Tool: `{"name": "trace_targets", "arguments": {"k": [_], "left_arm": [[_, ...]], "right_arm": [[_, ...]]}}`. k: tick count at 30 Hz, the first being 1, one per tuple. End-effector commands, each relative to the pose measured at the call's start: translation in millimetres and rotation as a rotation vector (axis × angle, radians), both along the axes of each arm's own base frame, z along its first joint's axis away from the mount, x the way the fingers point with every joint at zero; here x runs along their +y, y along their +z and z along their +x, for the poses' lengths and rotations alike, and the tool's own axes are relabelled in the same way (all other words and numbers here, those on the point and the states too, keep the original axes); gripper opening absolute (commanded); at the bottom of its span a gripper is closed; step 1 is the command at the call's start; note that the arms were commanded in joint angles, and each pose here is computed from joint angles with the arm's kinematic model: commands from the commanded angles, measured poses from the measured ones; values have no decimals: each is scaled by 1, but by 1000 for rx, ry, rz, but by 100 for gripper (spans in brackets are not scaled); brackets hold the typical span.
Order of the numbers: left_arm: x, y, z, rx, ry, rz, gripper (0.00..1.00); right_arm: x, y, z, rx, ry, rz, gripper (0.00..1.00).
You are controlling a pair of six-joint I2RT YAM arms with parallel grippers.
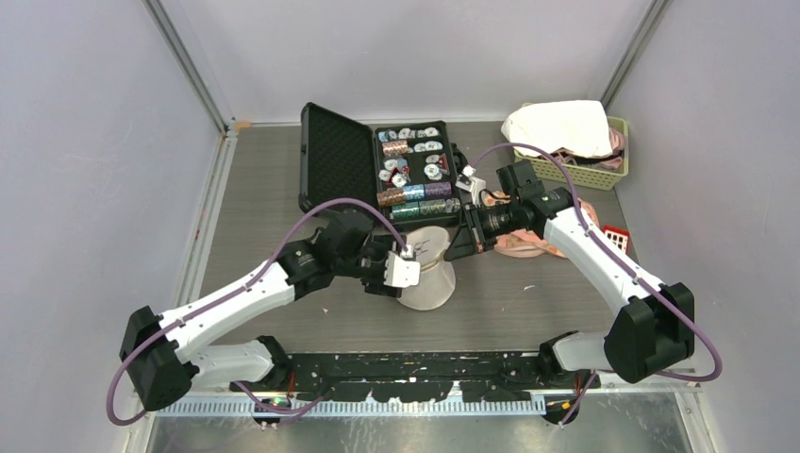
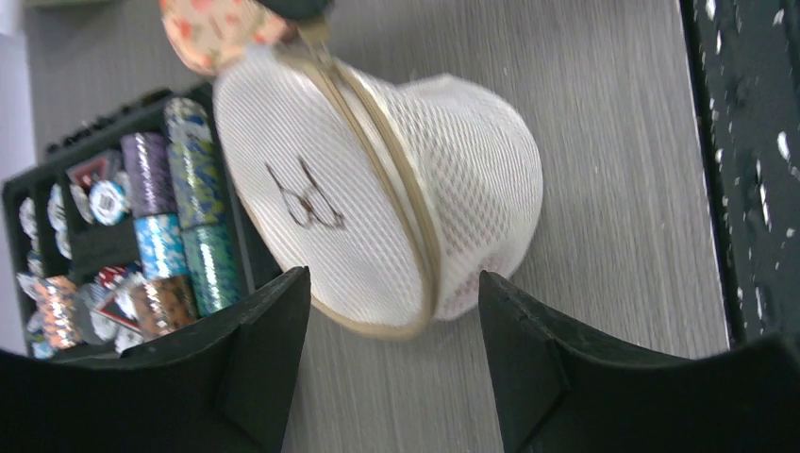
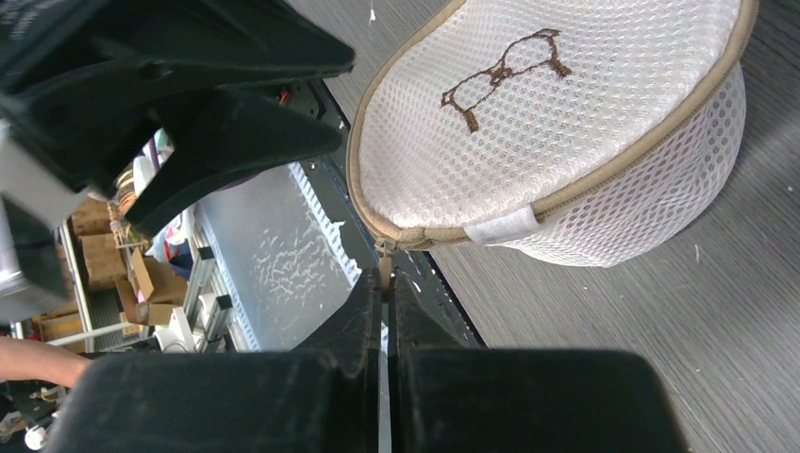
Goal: Unzip the laundry bag and remove the bra
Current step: Unzip the laundry bag at the center of the board.
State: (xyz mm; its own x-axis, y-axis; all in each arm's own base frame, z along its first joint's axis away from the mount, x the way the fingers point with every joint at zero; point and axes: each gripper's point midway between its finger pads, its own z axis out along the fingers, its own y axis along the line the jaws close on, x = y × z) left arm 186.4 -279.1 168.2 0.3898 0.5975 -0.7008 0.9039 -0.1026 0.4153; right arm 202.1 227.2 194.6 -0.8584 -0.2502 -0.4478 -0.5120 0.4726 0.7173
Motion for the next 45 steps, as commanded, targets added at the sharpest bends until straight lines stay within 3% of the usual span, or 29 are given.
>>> {"name": "trace_targets", "arguments": {"k": [1, 6, 10, 16, 20, 26, 31, 36, 45], "left_arm": [[-29, 43, -7, 34, -40, -104, 67], [-50, 48, -4, 98, -9, -128, 63], [-58, 36, 0, 143, 24, -124, 54], [-52, 14, 7, 150, 81, -87, 16], [-38, -5, 1, 136, 78, -55, 0], [-21, -30, -8, 150, 89, 2, 0], [-12, -39, -5, 124, 110, 41, 0], [-10, -27, -18, 182, 104, 9, 30], [33, 11, 0, 311, 350, -171, 51]], "right_arm": [[8, 18, 1, -37, 11, 56, 1], [10, 20, 2, -43, 11, 61, 1], [9, 18, 2, -42, 9, 57, 1], [3, 11, 2, -71, 13, 17, 1], [-7, 0, -1, -105, 45, -53, 1], [-30, -24, 7, -180, 84, -210, 1], [-26, -26, 6, -174, 113, -198, 1], [-15, -39, 1, -167, 174, -204, 1], [3, -73, -1, -238, 323, -301, 1]]}}
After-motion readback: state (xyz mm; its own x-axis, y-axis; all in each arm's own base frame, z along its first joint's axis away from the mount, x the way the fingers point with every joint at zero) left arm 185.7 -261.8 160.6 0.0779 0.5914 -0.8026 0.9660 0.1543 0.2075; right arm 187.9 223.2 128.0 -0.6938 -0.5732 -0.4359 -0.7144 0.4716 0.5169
